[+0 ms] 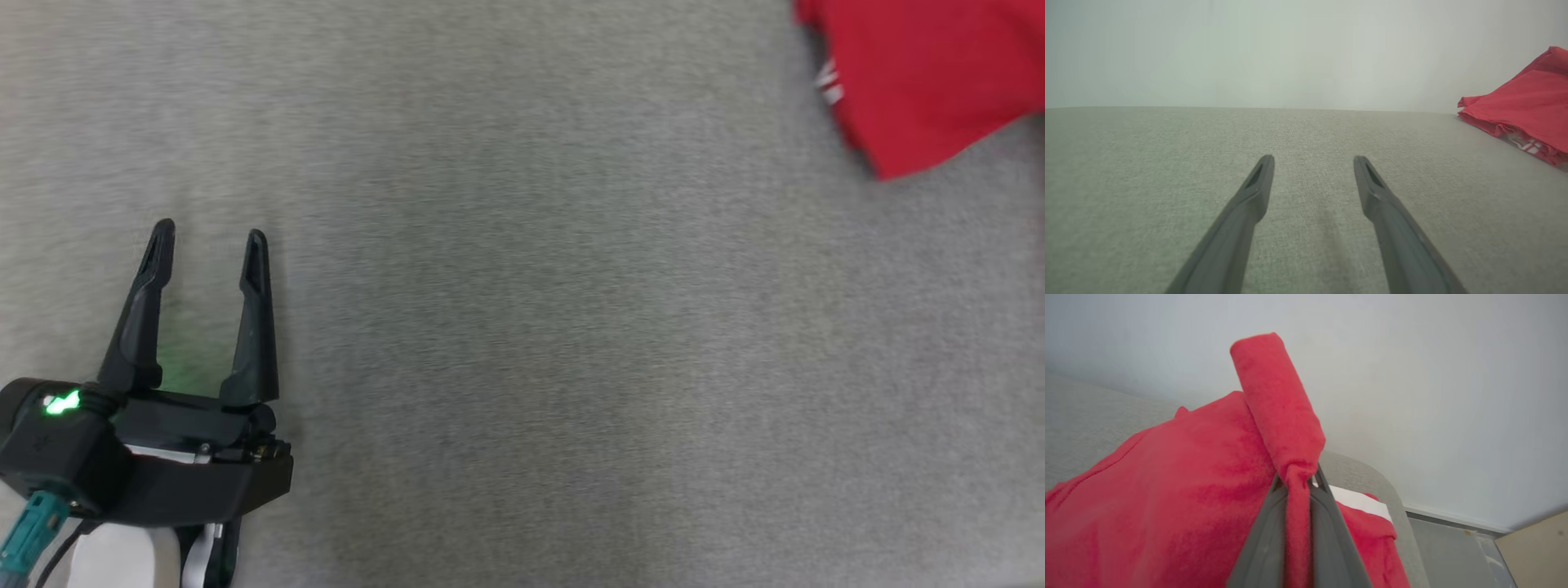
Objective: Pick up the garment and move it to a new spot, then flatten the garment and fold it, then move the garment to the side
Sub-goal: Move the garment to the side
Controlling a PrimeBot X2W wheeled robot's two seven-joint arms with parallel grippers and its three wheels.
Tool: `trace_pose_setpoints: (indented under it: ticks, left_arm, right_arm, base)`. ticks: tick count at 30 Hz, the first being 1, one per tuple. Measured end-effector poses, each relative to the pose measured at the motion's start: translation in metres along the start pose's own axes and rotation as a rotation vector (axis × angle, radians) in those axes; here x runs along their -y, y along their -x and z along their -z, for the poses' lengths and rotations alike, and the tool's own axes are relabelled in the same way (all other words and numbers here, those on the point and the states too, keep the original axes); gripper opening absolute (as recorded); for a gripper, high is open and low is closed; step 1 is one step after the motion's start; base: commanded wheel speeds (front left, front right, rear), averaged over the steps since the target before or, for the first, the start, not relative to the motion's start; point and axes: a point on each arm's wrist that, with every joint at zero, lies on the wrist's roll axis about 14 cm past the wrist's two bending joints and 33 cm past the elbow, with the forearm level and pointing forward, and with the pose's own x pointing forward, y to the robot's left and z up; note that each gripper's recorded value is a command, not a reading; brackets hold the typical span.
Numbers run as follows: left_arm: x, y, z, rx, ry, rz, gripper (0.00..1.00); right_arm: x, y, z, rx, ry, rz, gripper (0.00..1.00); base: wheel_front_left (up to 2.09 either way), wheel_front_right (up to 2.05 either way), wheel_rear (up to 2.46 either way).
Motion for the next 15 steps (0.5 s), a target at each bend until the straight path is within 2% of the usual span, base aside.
trace_pose_setpoints:
  ticks: [6, 15]
  left_arm:
    - [0.017, -0.010, 0.017, -0.014, 0.026, 0.055, 1.00]
    - [0.024, -0.014, 0.034, -0.036, 0.031, 0.094, 1.00]
  right_arm:
    - [0.070, 0.028, 0.011, -0.103, 0.076, 0.133, 0.00]
    - [0.120, 0.050, 0.033, -0.253, 0.138, 0.241, 0.00]
  base:
    - [0.00, 0.00, 0.00]
    - [0.00, 0.00, 0.00]
